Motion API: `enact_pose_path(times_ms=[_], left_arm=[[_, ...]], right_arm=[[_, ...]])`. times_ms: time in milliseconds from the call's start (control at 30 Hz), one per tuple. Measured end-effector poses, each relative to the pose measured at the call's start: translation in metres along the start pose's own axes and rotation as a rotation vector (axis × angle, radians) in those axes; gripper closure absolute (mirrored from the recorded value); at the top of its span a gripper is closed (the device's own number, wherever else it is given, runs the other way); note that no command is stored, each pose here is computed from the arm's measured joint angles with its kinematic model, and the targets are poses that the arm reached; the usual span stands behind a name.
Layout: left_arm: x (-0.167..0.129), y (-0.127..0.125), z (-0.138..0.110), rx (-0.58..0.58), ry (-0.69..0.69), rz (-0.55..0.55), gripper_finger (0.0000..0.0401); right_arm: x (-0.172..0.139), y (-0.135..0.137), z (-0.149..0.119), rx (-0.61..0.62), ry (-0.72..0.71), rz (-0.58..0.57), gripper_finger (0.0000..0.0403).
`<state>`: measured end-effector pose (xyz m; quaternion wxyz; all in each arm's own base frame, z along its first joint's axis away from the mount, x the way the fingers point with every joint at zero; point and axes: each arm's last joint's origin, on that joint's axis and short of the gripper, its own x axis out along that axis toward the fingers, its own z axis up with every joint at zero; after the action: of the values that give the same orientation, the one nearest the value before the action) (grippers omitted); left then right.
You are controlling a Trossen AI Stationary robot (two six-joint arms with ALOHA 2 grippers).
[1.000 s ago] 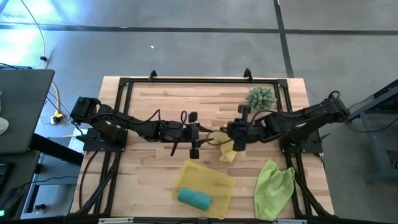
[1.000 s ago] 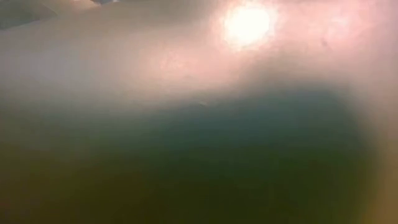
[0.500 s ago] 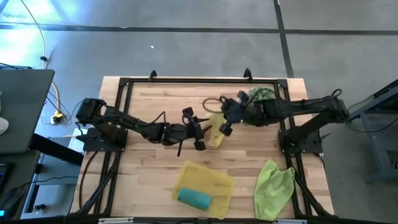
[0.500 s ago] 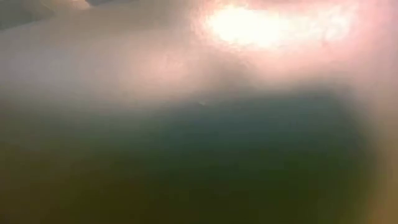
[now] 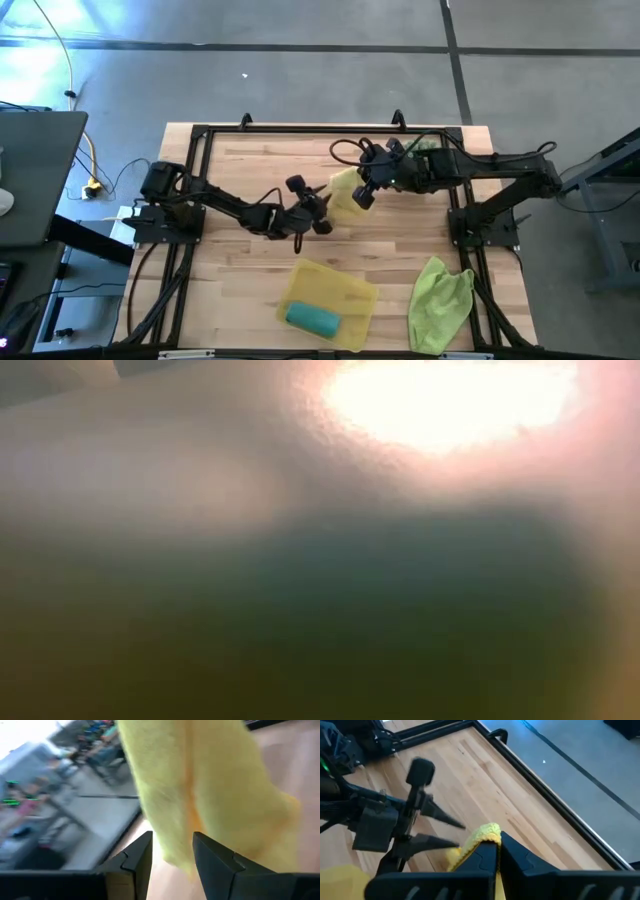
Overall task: Roll microfiber towels into tight, uniform cylinder then place into a basket
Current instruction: Fold the yellow towel
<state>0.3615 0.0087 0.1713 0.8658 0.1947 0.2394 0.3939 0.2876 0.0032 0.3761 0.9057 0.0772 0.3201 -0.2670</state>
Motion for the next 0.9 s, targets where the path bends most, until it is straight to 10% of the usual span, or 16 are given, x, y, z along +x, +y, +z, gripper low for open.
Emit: enact_pose_path(times_ms=[433, 700, 900], left_arm=[[0.023, 0.010, -0.035, -0.260, 0.004, -0.152, 0.0270], [0.029, -0.008, -0.041, -0.277, -0.040, -0.504, 0.0270], [0.017, -0.012, -0.035, -0.245, -0.063, -0.282, 0.0270]], right_arm=[[0.000, 0.001, 0.001, -0.013, 0.000, 0.035, 0.0403], [0.000, 0.004, 0.007, -0.245, -0.069, 0.052, 0.0403], [0.000, 0.003, 0.011, -0.251, -0.098, 0.043, 0.0403]])
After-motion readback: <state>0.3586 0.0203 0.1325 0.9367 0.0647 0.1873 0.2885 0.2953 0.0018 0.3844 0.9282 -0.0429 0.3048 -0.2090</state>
